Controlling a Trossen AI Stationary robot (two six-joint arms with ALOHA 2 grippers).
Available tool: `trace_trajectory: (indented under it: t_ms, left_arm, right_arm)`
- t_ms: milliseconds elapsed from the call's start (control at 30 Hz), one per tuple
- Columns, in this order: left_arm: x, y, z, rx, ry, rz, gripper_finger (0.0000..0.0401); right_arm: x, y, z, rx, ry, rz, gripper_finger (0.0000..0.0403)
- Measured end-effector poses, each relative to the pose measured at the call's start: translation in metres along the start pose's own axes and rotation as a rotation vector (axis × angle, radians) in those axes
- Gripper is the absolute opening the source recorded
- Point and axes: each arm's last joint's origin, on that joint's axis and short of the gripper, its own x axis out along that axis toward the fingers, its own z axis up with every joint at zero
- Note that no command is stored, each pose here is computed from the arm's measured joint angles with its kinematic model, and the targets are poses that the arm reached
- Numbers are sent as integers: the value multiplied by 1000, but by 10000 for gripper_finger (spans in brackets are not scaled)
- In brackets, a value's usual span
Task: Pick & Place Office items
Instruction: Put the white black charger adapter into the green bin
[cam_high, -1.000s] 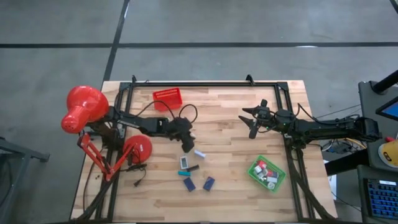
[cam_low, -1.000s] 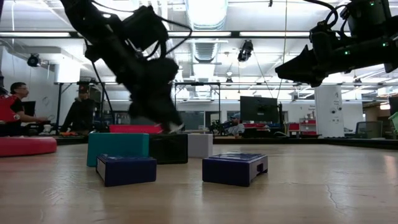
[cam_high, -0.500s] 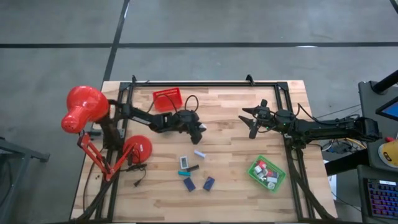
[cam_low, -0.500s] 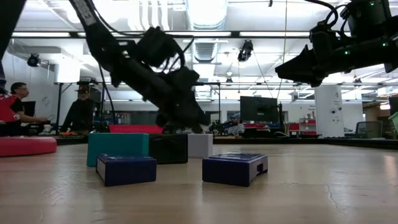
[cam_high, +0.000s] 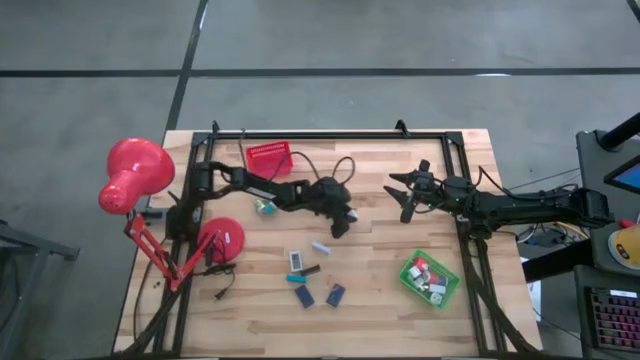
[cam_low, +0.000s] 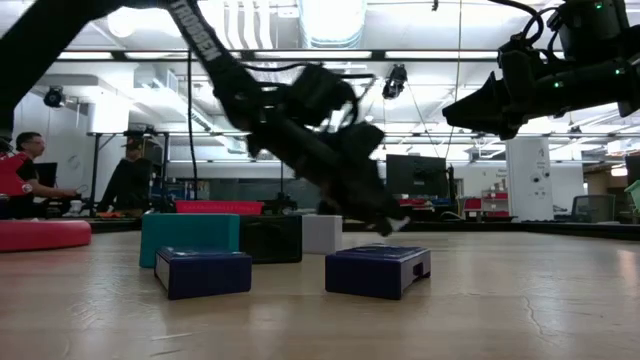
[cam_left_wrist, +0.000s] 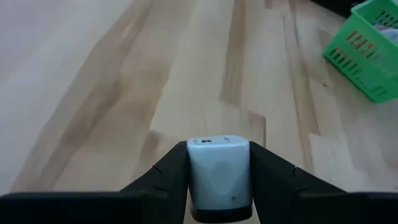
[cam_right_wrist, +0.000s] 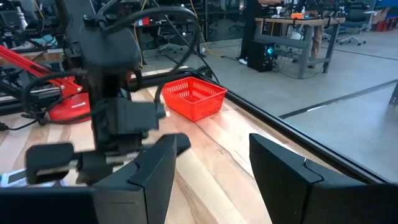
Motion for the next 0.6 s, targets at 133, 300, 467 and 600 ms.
trace_trajectory:
  t_ms: [133,300,467,600]
  left_arm:
    - [14,0,13,30,69,12,135]
    - [24,-1,23,62,140,24,136]
    - [27,-1,25,63,176,30,136]
    - [25,-1,22,55,193,33,136]
  right_arm:
    - [0,0,0,-1,4,0,199]
    - [1,0,-1,-2,11,-1,199]
    - [1,0,-2,-3,12,-1,199]
    - [1,0,-2,-3,12,-1,199]
